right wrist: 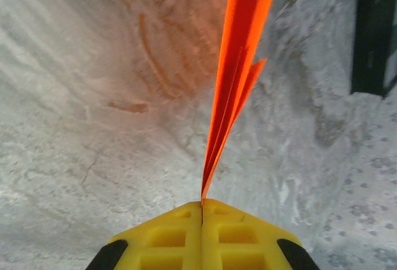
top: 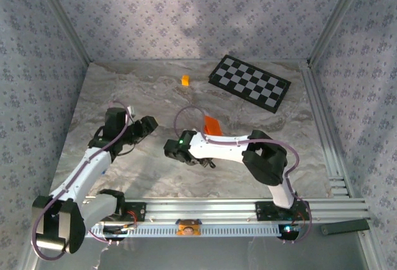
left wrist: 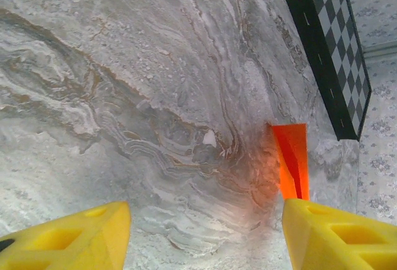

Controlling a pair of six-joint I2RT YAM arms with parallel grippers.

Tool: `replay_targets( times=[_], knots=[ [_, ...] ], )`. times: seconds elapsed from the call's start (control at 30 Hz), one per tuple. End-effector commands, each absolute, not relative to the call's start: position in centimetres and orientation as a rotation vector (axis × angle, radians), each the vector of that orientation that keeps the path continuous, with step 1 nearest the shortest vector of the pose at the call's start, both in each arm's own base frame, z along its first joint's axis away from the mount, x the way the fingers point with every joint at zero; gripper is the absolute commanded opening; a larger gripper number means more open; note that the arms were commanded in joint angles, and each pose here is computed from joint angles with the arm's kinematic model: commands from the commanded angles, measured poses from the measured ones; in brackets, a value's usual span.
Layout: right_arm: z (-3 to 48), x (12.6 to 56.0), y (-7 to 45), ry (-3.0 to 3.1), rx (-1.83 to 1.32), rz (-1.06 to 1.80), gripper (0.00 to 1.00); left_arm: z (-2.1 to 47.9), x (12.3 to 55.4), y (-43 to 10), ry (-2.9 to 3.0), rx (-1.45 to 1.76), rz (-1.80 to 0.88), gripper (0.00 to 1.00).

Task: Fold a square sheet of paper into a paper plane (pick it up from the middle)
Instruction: Turn over the paper at the center of the table.

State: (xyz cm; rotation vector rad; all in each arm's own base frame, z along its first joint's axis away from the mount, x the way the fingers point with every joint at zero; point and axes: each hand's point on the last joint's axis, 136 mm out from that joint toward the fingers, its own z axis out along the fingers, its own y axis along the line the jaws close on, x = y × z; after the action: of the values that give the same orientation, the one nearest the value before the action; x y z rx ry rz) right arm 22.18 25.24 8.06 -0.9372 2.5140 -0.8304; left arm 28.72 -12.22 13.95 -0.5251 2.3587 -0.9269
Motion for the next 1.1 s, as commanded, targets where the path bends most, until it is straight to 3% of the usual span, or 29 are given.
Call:
replay_targets(
  times=[0.0,0.23,0.47,0.73,0.97,1.07],
  knots=[
    [7.2,21.3,26.3,2.595,-0.924,-0.649,0.04,13.3,27.9,-11.9,2.384,-0.55,-0.934,0.66],
    [6.3,20.7,27.4,2.653,-0.938,-0.452,0.15,13.3,27.8,-11.7,2.377,-0.57,-0.931,0.66],
    [7.0,20.6,28.6,2.686,-0.91,-0.195,0.36,13.7,27.8,-12.0,2.376,-0.557,-0.955,0.67],
    [9.4,21.2,29.3,2.659,-0.78,0.176,0.48,13.3,27.3,-12.3,2.402,-0.553,-0.977,0.67],
    [11.1,23.1,28.3,2.627,-0.565,0.514,0.5,11.8,26.5,-12.6,2.432,-0.577,-0.986,0.67],
    [10.5,24.0,27.0,2.644,-0.43,0.648,0.43,11.5,26.5,-13.6,2.45,-0.544,-1.01,0.67]
  ],
)
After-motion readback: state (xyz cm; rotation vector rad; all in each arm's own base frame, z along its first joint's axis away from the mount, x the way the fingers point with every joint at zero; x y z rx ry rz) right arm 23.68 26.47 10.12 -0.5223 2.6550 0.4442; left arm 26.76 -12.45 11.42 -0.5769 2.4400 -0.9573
